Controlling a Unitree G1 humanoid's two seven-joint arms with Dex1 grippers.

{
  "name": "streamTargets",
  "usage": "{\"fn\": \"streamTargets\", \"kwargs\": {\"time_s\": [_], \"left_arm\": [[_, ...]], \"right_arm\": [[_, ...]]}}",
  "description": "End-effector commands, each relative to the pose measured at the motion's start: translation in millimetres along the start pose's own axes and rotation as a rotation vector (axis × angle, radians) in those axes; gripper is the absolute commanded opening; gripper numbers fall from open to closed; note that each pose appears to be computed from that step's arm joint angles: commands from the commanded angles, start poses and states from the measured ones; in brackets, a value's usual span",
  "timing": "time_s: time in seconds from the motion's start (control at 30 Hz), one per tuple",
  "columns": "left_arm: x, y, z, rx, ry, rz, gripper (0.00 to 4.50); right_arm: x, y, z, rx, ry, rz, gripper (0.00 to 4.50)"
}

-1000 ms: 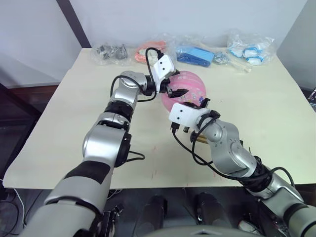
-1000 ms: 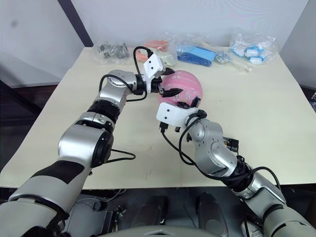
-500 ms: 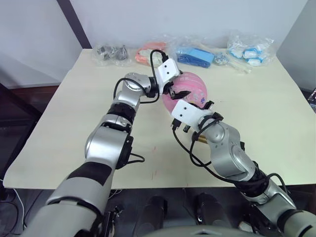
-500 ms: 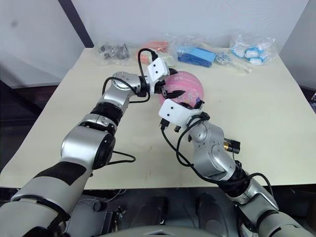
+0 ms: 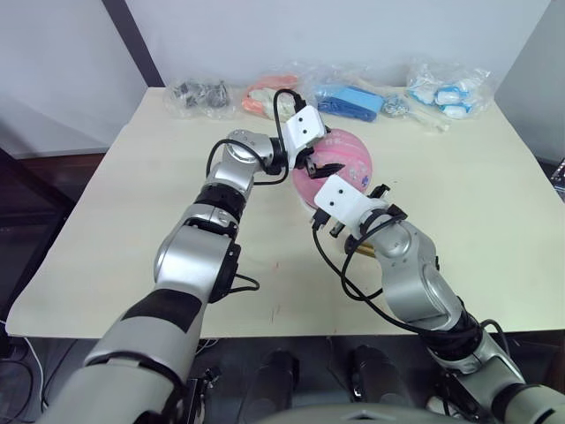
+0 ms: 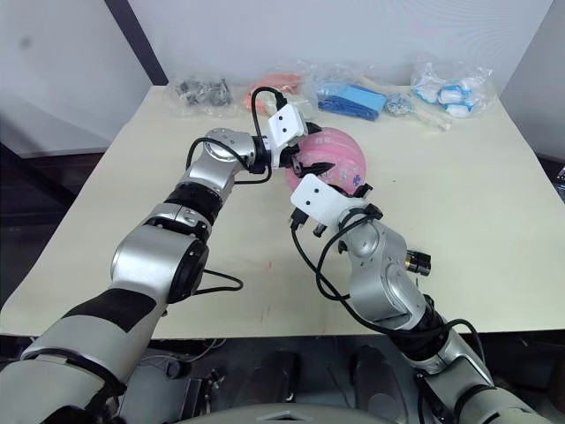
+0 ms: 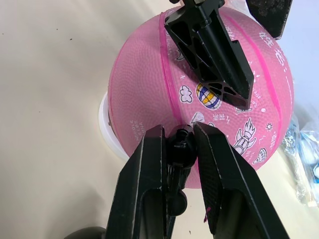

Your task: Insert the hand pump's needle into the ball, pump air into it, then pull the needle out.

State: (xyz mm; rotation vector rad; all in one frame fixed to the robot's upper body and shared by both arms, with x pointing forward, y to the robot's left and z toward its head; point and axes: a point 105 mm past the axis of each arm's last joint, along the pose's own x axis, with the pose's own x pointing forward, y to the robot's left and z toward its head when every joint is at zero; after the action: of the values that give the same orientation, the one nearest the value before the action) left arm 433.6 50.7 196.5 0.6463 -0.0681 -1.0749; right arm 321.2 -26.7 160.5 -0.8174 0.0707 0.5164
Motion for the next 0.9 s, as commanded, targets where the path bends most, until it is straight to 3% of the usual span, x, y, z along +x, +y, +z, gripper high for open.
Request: {"fn": "streamTargets", "kwargs": {"time_s": [0.03,0.9], "left_arm": [[-10.1,-7.7,-53.0,-0.066,0.207,0.035,4.5],[-6.6,-9.4,-52.0,-0.073,0.204,0.034,4.5]], "right_arm": [[-21.7,0.3,44.2,0.002,-0.212,0.0,0.31],[-47.3,-5.5,51.6,0.194,-0.272,0.038,0.31]]}}
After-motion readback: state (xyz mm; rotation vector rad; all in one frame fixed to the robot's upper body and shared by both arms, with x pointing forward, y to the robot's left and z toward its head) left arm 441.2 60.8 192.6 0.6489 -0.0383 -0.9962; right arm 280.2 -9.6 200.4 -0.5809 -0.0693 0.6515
